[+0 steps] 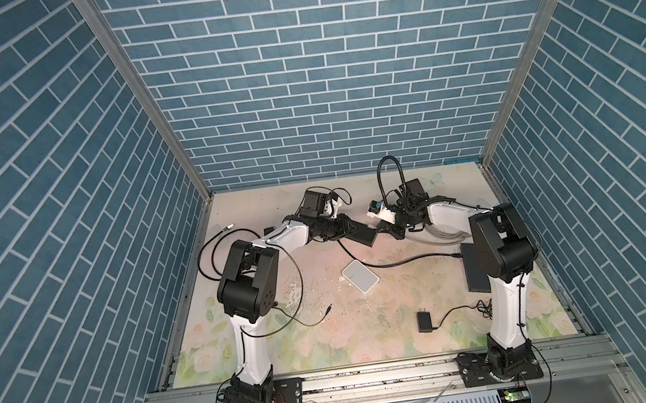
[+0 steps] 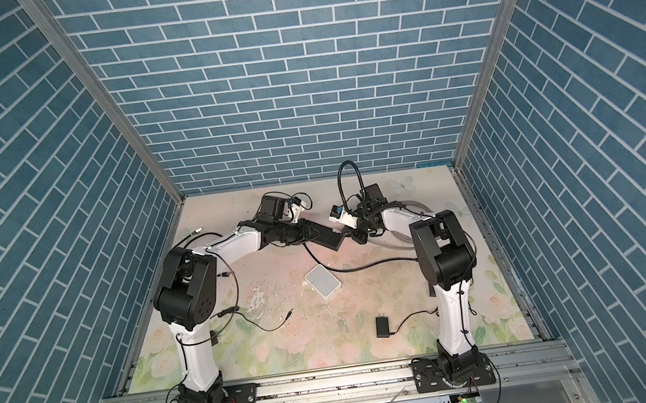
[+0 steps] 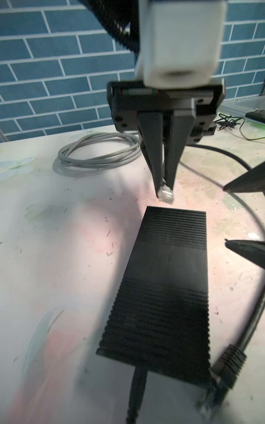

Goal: Insert the plug into the switch port

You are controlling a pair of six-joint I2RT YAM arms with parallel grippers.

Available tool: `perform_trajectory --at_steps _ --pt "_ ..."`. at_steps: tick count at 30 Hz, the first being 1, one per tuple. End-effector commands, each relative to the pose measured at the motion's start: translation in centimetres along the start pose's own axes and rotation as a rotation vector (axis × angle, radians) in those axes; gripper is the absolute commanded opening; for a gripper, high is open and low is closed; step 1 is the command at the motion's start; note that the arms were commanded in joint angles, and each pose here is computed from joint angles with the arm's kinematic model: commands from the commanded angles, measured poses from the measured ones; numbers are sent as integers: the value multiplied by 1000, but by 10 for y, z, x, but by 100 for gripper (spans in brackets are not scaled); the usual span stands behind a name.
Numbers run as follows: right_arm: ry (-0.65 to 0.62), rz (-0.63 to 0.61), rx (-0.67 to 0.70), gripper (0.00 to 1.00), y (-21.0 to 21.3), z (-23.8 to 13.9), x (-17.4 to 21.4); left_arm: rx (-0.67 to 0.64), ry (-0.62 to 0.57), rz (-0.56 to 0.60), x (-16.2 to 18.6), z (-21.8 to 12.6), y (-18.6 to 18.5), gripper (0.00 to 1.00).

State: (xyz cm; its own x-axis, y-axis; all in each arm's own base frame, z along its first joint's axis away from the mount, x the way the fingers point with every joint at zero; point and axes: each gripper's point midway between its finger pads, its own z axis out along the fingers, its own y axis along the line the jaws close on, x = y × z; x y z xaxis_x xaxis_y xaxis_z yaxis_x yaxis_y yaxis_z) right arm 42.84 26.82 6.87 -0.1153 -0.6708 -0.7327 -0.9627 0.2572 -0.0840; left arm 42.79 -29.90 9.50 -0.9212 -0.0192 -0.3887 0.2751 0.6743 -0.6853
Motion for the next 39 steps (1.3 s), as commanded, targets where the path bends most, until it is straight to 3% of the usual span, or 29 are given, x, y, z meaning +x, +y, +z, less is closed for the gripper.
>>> perform_trajectory --at_steps 1,7,14,25,39 --pt "-16 34 129 5 -36 -7 -16 -117 1 -47 9 7 27 35" --pt "2 84 126 6 -46 12 -7 -224 -15 -61 15 4 49 35" --pt "39 62 77 6 -37 28 -7 -234 -32 -63 9 18 61 37" --pt "98 63 -163 6 21 20 8 -256 -38 -25 -3 32 69 37" --pt "6 33 -305 6 60 8 -16 -142 -66 15 -27 55 42 37"
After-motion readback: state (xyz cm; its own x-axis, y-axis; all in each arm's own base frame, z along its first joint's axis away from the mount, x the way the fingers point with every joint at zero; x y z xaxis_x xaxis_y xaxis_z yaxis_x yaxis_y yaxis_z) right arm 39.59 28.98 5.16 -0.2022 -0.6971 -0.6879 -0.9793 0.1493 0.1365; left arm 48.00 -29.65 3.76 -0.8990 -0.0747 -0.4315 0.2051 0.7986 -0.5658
